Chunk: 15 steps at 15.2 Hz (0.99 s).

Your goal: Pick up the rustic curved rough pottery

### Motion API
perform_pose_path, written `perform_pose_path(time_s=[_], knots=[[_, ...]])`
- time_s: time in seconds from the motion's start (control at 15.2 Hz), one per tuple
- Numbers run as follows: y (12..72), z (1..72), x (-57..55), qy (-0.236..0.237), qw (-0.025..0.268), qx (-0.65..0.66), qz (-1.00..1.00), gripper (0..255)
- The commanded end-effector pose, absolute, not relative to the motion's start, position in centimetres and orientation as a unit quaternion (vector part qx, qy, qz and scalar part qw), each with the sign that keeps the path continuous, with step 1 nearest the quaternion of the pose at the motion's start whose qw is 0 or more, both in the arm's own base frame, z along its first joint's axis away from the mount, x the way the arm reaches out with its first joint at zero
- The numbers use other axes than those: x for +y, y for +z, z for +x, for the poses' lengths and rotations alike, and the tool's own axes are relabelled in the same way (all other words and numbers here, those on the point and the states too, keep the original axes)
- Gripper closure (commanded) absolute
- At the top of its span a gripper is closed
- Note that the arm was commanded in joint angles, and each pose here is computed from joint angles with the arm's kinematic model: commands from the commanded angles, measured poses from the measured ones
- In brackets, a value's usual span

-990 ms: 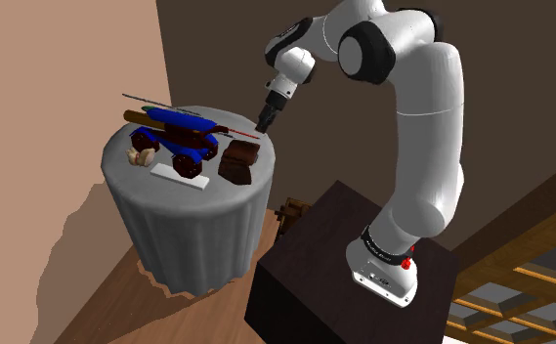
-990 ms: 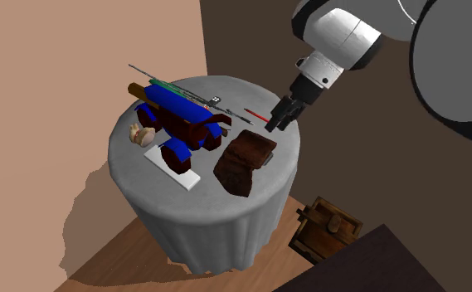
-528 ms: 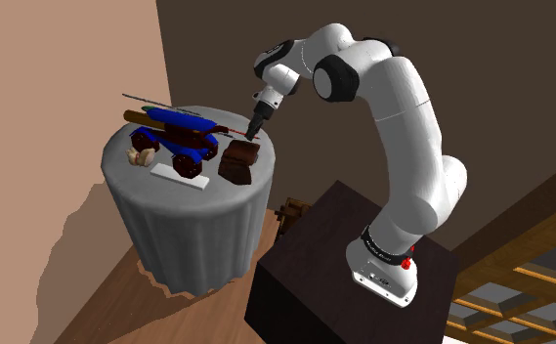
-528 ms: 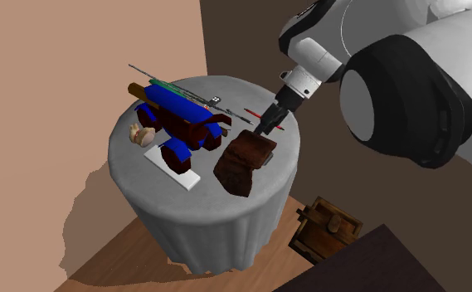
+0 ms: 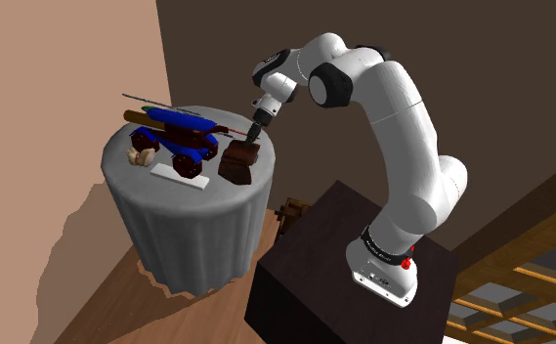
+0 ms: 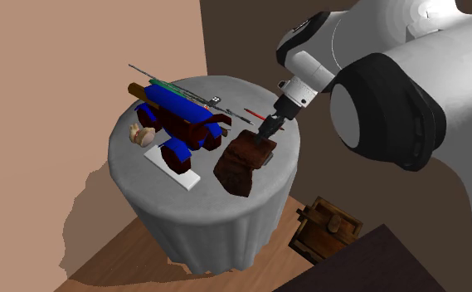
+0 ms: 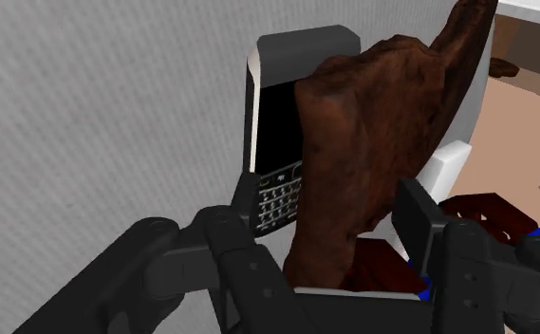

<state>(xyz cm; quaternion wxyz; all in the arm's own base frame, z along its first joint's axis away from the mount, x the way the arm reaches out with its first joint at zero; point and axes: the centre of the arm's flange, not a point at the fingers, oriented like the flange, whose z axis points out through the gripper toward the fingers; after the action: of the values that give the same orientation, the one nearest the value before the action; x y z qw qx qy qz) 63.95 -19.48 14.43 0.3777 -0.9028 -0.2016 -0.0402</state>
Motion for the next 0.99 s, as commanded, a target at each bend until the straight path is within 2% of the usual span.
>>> perform_pose_path(time_s=[0.0, 0.53, 0.92], knots=[[14.3, 63.9, -19.5, -0.040, 0.378, -0.202, -0.903, 255], [14.4, 64.0, -19.4, -0.040, 0.378, -0.202, -0.903, 255], [17.6, 64.0, -19.4, -0.040, 0.378, -0.202, -0.903, 255]])
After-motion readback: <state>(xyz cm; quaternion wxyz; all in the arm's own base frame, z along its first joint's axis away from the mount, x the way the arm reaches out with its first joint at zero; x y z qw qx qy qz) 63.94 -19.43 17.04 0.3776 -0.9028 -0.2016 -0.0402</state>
